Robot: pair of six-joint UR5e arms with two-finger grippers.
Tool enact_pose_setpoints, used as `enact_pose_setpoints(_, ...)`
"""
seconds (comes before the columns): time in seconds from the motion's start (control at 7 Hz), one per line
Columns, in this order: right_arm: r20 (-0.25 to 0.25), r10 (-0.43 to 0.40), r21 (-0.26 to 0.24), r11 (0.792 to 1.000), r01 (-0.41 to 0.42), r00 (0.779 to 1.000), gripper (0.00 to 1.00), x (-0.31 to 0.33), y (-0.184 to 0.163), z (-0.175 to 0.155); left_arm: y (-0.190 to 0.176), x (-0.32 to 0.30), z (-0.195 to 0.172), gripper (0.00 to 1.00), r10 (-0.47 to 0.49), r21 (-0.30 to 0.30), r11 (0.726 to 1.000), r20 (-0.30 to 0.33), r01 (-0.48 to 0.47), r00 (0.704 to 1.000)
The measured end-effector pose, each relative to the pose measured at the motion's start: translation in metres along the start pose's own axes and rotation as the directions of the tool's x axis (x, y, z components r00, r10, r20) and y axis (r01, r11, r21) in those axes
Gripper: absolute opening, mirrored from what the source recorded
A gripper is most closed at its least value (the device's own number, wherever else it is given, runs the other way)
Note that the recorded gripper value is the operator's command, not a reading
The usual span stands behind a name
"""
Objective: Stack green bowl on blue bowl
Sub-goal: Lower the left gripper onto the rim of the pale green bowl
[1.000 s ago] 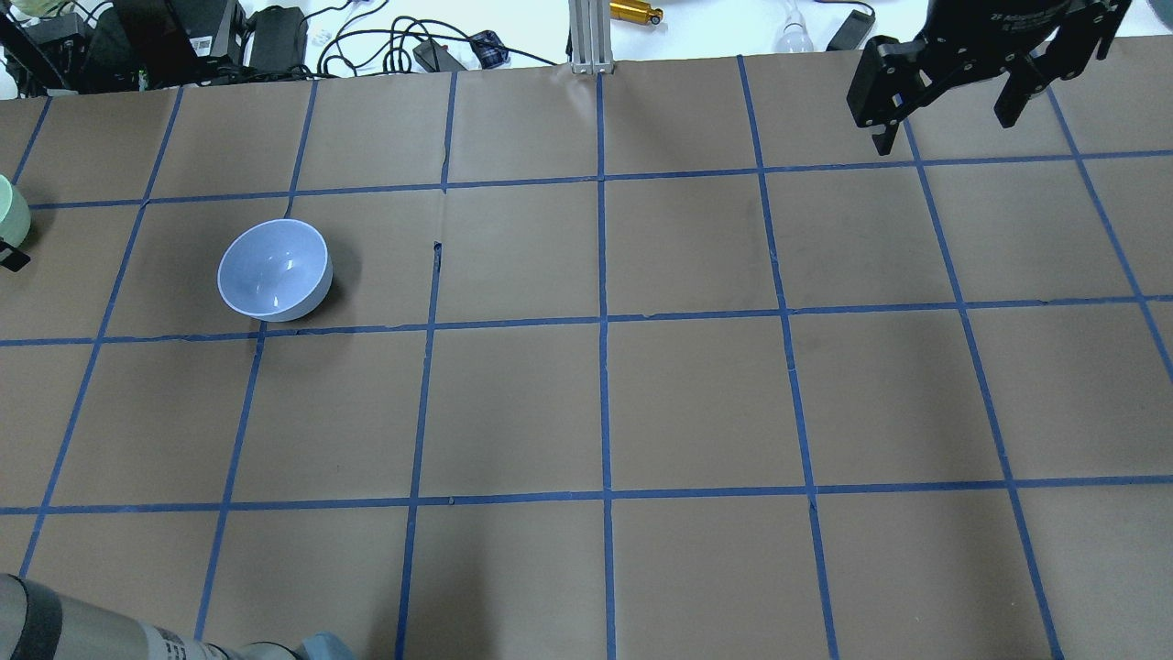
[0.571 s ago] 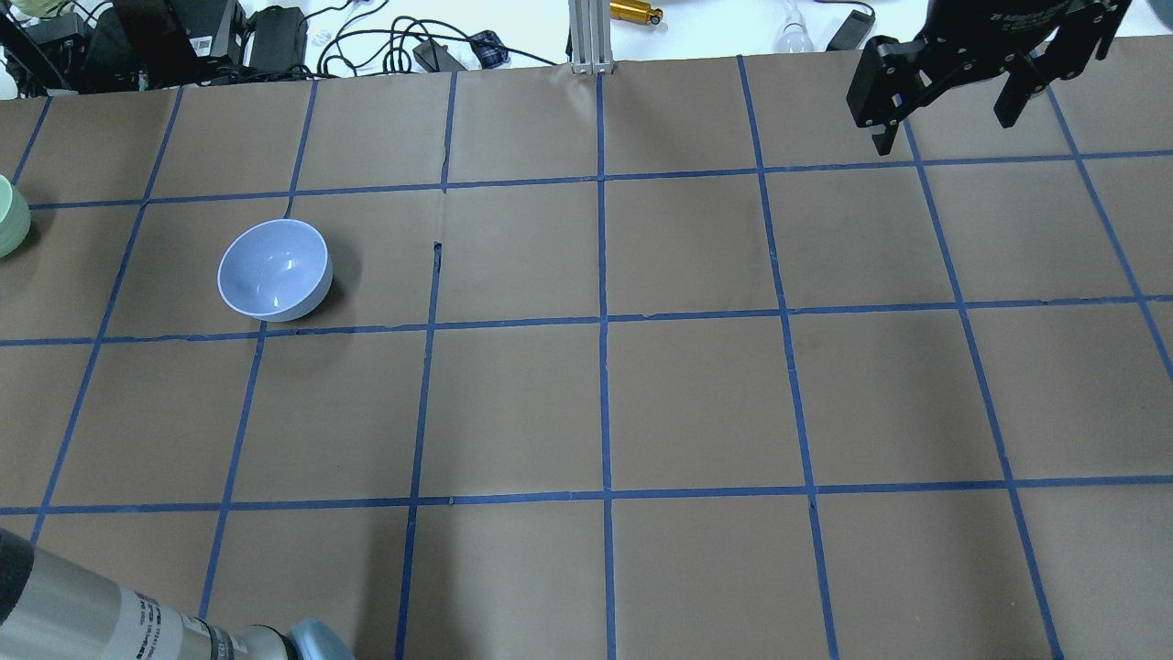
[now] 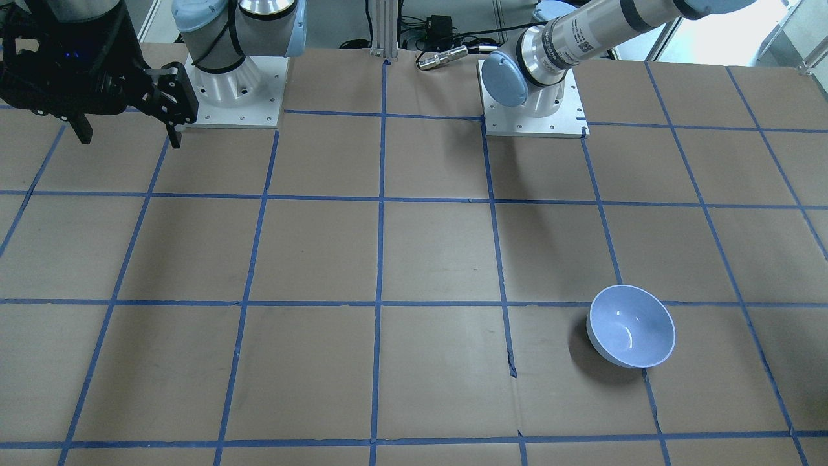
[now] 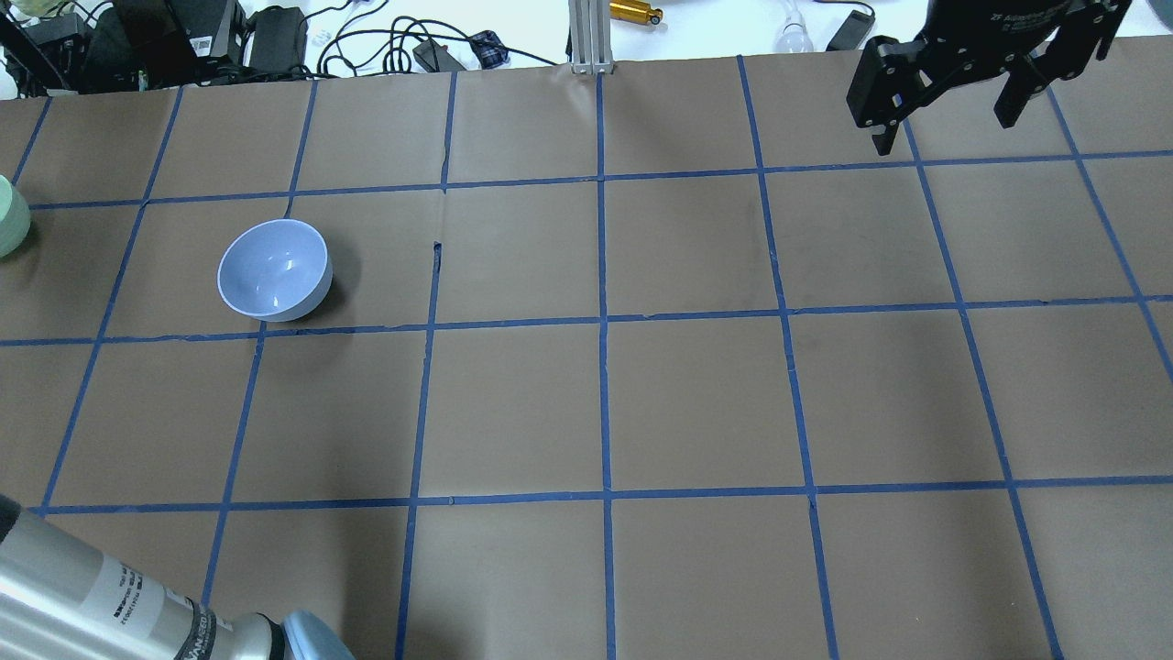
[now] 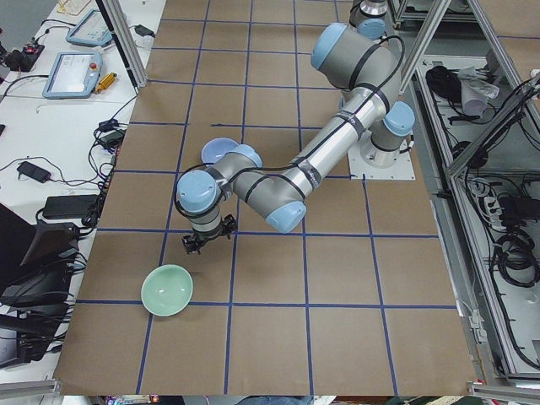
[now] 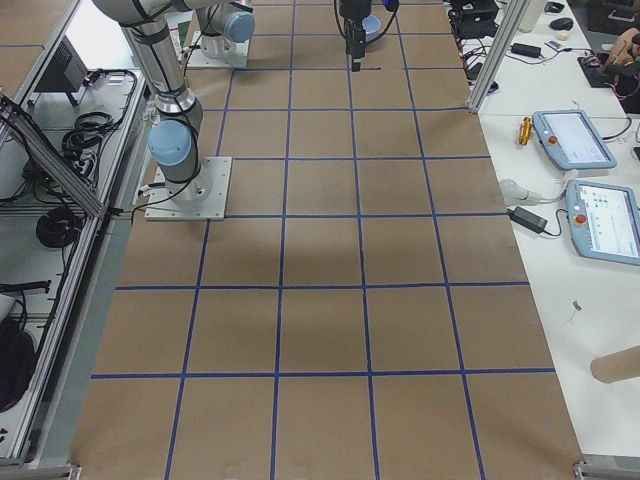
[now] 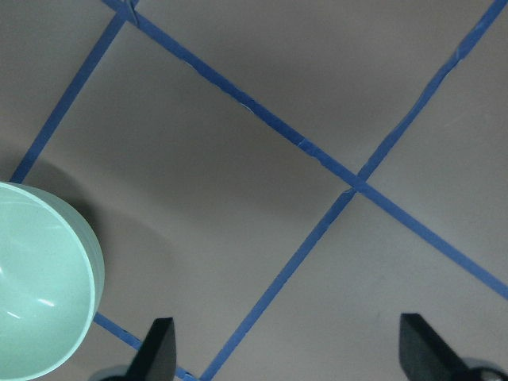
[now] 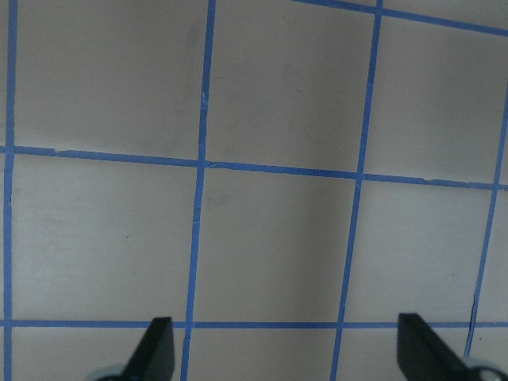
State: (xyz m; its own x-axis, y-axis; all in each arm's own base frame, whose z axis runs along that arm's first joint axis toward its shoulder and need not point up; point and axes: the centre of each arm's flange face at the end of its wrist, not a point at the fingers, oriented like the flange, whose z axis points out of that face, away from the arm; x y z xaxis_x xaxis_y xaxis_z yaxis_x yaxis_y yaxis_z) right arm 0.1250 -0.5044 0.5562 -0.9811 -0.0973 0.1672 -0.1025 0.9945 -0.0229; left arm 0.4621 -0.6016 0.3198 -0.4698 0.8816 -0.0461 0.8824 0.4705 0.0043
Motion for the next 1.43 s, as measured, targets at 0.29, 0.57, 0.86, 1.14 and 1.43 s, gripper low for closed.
enact_pose_setpoints(0.29,0.0,0.0,0.0,1.0,0.0,1.0,1.0,0.0,0.0,0.0,0.014,-0.027,0.031,1.0,0.083,0.0,0.997,0.024,-0.083,0.996)
enact_pose_setpoints(0.57,0.0,0.0,0.0,1.0,0.0,1.0,1.0,0.0,0.0,0.0,0.03,-0.044,0.059,1.0,0.154,0.017,0.988,0.032,-0.155,0.988)
enact_pose_setpoints(0.86,0.0,0.0,0.0,1.0,0.0,1.0,1.0,0.0,0.0,0.0,0.041,-0.063,0.08,1.0,0.208,0.018,0.978,0.043,-0.209,0.977)
enact_pose_setpoints(1.14,0.0,0.0,0.0,1.0,0.0,1.0,1.0,0.0,0.0,0.0,0.046,-0.072,0.099,1.0,0.238,0.021,0.971,0.04,-0.239,0.97)
enact_pose_setpoints(1.43,0.0,0.0,0.0,1.0,0.0,1.0,1.0,0.0,0.0,0.0,0.048,-0.074,0.11,0.98,0.245,0.021,0.969,0.031,-0.246,0.969)
